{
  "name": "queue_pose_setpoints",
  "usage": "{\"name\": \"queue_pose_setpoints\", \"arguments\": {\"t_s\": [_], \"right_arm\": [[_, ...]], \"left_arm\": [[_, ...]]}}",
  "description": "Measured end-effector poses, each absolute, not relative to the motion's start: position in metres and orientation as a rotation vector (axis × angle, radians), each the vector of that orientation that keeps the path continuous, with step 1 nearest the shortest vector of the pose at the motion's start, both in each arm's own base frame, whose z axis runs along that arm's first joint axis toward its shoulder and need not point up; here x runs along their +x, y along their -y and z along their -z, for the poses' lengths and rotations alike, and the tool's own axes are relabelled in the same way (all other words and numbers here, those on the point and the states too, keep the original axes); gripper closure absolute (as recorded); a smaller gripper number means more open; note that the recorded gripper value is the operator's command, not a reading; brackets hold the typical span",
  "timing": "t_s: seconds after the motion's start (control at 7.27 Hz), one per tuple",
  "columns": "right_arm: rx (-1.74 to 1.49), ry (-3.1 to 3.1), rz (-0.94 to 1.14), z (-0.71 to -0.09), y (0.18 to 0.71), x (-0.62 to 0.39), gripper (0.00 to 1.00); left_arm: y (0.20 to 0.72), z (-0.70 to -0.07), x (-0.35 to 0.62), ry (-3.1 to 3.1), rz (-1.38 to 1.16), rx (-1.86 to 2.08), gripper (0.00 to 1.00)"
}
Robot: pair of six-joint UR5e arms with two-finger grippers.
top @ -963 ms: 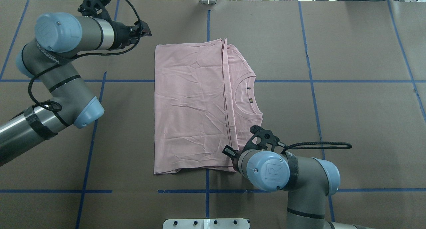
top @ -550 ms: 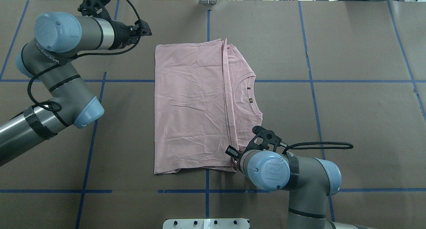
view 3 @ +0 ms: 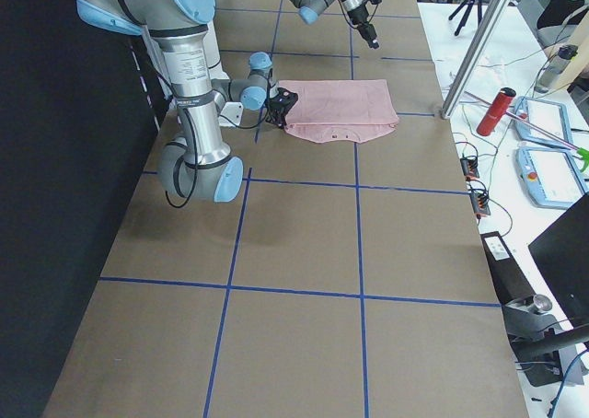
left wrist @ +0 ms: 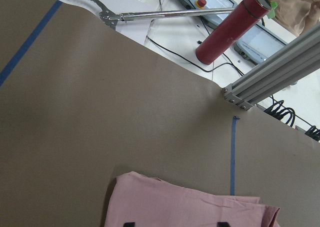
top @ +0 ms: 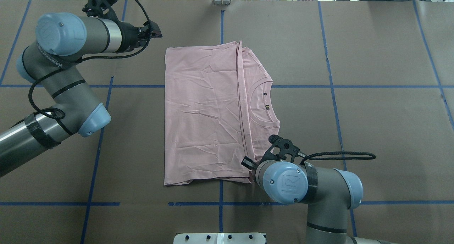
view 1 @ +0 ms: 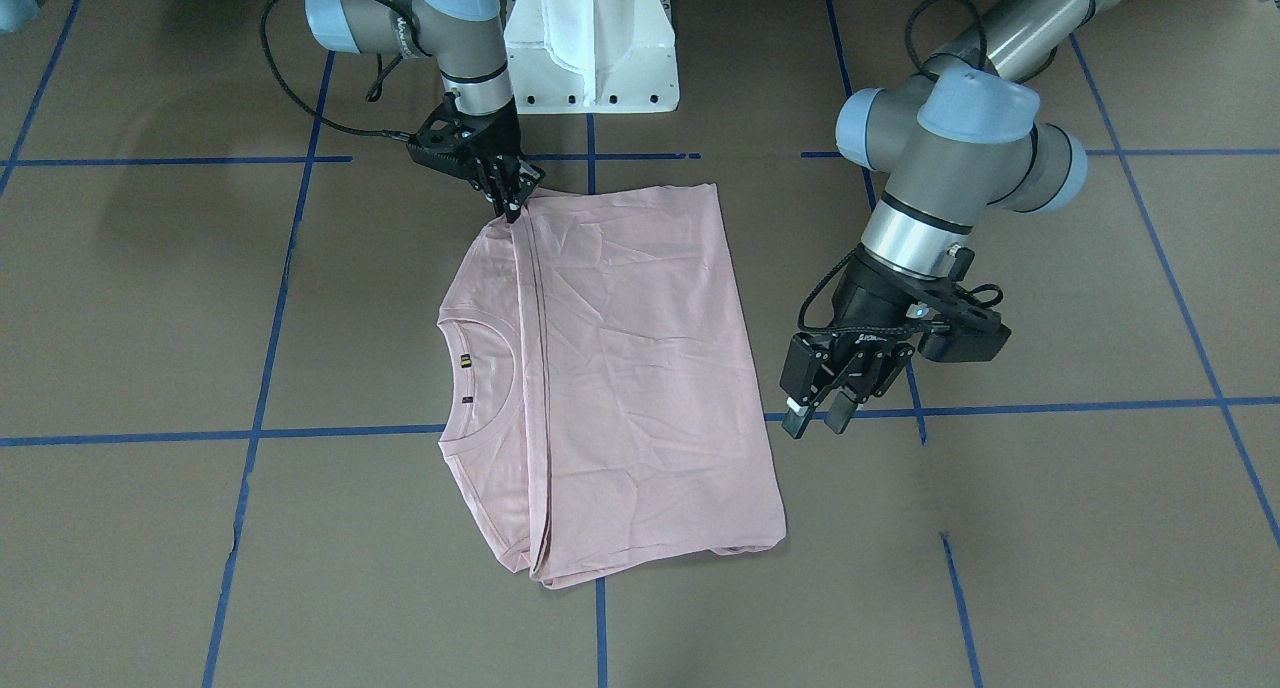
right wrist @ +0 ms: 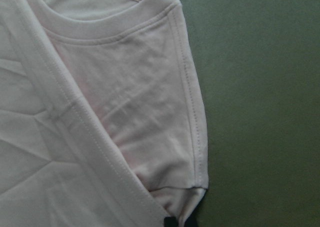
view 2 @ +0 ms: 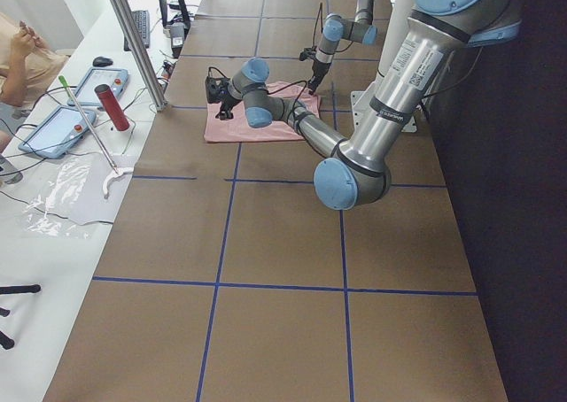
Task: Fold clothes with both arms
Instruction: 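Lower the left gripper to the other near corner and grasp both corners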
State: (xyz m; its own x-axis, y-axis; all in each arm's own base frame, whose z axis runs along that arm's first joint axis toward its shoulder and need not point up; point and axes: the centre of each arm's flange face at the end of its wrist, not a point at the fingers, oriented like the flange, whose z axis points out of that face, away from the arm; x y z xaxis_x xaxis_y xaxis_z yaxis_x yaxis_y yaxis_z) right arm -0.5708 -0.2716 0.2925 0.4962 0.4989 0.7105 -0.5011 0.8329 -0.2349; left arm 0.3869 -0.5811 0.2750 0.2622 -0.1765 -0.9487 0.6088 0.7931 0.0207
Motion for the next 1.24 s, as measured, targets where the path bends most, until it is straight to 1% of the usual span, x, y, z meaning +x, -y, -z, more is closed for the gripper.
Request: {"name": "queue_pose_setpoints", "arguments": {"t_s": [0.55,0.69,0.83,0.96,1.1,1.24], "right_arm": [[0.005,0.894,-0.614,-0.275,0.279,-0.564,1.0],[0.004,0.91,-0.616,-0.269,0.28,-0.557,1.0],[0.004,0.921,-0.618,-0.266,0.28,-0.55,1.0],[0.004,0.928,-0.62,-0.264,0.28,-0.545,1.0],[0.003,0.936,-0.62,-0.262,0.279,-0.54,1.0],[0.002,0.942,-0.618,-0.26,0.278,-0.534,1.0]], "left_arm": [[0.566,-0.268,0.381,-1.186,0.585,0.386,0.37],[0.544,-0.256,0.392,-1.183,0.621,0.315,0.37],[0.503,-0.244,0.408,-1.191,0.638,0.228,0.37],[0.449,-0.237,0.432,-1.192,0.651,0.114,0.37],[0.392,-0.241,0.465,-1.173,0.665,0.009,0.37],[0.346,-0.254,0.492,-1.14,0.669,-0.046,0.37]]}}
